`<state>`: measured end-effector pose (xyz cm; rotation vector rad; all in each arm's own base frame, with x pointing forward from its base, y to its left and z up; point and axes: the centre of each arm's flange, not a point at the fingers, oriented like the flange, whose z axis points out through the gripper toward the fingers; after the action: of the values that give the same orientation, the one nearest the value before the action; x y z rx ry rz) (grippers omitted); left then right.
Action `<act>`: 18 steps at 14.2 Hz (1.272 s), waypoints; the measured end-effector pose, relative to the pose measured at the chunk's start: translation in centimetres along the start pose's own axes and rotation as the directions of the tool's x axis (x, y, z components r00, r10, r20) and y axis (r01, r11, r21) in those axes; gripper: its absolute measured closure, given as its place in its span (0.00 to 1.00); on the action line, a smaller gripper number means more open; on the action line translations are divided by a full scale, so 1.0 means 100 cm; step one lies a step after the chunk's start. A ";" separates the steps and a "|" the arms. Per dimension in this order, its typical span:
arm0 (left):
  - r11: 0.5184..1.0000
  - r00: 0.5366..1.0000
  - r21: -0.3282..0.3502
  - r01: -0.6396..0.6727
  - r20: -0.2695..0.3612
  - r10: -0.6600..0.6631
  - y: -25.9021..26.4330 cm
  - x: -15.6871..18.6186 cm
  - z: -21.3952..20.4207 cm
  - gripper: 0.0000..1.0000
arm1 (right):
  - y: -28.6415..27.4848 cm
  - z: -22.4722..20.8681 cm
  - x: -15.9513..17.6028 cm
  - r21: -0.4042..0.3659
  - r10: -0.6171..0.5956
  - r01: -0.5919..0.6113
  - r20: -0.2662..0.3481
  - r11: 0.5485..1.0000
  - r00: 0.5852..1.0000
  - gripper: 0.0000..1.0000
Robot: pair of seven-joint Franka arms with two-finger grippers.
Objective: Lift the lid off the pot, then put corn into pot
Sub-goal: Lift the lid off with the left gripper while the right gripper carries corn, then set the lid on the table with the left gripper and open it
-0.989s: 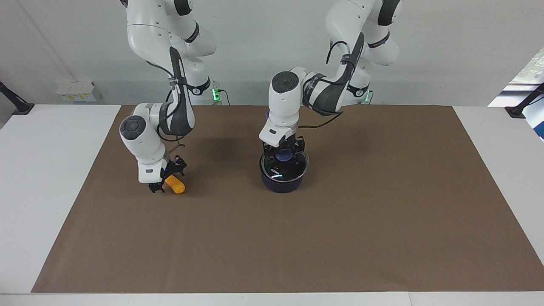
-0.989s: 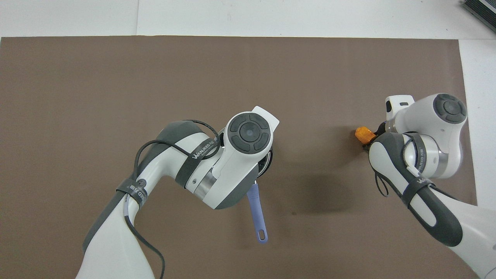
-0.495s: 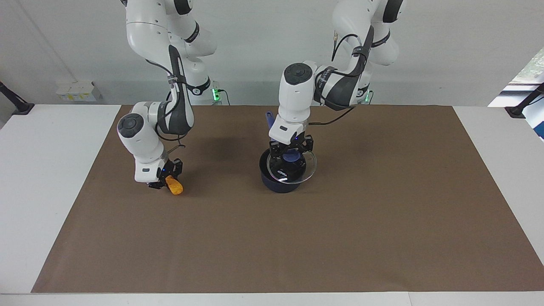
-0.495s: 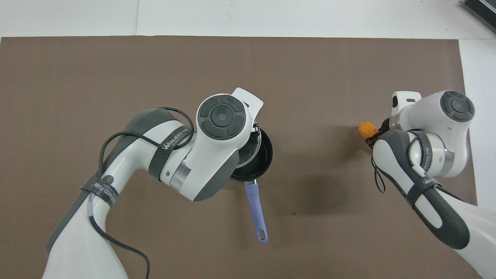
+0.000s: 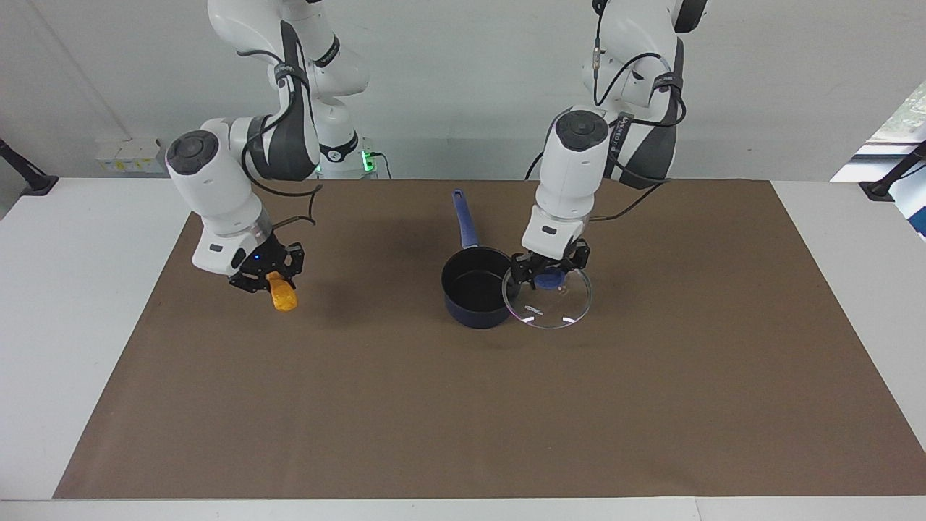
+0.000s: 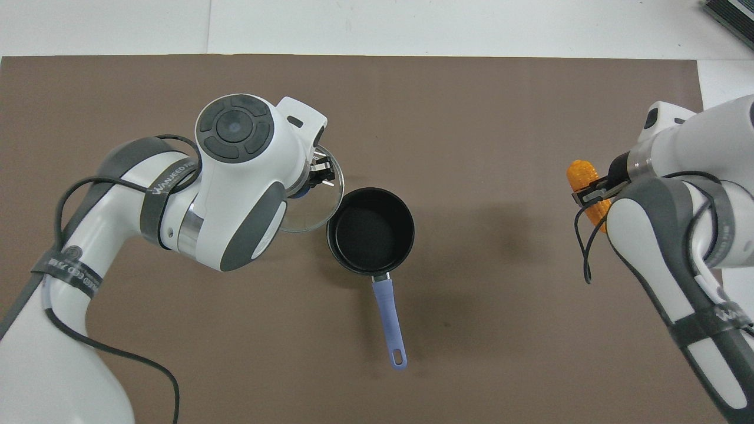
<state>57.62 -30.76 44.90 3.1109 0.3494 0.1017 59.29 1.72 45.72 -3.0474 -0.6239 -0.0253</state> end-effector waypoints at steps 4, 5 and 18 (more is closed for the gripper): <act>1.000 0.999 0.029 0.005 0.031 -0.006 -0.063 0.037 0.020 0.48 | -0.053 -0.051 0.021 0.001 0.107 -0.107 -0.014 0.994 0.994 0.64; 0.999 0.999 0.033 -0.005 0.038 0.003 -0.080 0.045 0.024 0.48 | -0.070 -0.055 0.027 0.001 0.126 -0.126 -0.020 0.992 0.992 0.64; 0.999 0.998 0.027 -0.027 0.058 0.026 -0.277 0.050 0.074 0.48 | -0.321 0.019 0.097 0.038 0.333 -0.331 -0.065 0.943 0.941 0.64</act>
<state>56.84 -2.67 37.37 3.1384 0.3110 0.0071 55.66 35.09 44.86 -3.0647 -0.0976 -0.1152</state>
